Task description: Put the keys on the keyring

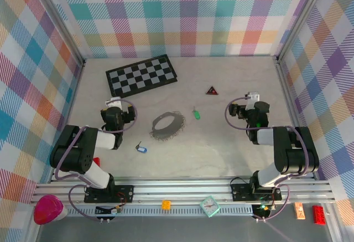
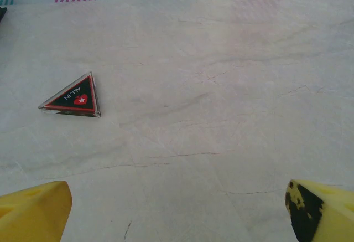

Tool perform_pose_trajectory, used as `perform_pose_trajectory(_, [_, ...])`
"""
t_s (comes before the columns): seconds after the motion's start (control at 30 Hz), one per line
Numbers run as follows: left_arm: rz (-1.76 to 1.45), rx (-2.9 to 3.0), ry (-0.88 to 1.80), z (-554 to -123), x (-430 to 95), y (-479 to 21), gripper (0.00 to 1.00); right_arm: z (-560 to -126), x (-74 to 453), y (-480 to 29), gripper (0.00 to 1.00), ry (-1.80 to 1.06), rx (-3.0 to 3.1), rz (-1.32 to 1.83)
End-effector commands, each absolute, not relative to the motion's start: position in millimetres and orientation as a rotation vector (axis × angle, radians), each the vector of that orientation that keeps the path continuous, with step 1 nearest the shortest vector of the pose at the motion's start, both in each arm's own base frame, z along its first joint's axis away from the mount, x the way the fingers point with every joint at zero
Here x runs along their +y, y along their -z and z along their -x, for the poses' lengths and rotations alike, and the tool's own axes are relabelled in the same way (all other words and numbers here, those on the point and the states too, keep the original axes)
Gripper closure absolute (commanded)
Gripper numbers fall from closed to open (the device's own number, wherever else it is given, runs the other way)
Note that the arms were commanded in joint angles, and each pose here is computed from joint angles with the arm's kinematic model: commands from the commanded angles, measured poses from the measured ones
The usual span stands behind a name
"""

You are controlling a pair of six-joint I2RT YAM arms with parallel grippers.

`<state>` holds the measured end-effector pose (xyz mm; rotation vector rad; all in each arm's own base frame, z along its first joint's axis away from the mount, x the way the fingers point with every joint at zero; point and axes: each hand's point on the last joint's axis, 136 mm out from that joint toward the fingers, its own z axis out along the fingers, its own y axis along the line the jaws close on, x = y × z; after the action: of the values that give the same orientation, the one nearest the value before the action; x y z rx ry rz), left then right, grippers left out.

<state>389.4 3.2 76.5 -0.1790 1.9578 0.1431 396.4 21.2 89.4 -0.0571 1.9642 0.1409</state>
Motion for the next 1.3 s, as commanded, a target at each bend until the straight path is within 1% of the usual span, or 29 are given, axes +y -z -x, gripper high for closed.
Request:
perform_pose_trajectory(0.0, [0.206, 1.920, -0.130, -395, 8, -86, 0.00, -398, 23, -91, 0.01, -0.161, 1.956, 0.047])
perform_pose_trajectory(0.87, [0.204, 1.914, -0.129, -394, 8, -87, 0.00, -398, 23, -92, 0.01, -0.162, 1.953, 0.048])
perform_pose_trajectory(1.0, [0.231, 1.891, -0.151, -385, 14, -111, 0.00, -395, 26, -108, 0.01, -0.178, 2.005, 0.063])
perform_pose_trajectory(1.1, [0.229, 1.890, -0.147, -377, 14, -138, 0.00, -393, 28, -135, 0.01, -0.220, 2.062, 0.021])
perform_pose_trajectory(1.17, [0.231, 1.873, -0.119, -374, 11, -155, 0.00, -391, 33, -154, 0.01, -0.291, 2.060, -0.029])
perform_pose_trajectory(1.27, [0.244, 1.889, -0.034, -371, 3, -166, 0.00, -382, 42, -166, 0.05, -0.429, 2.084, -0.140])
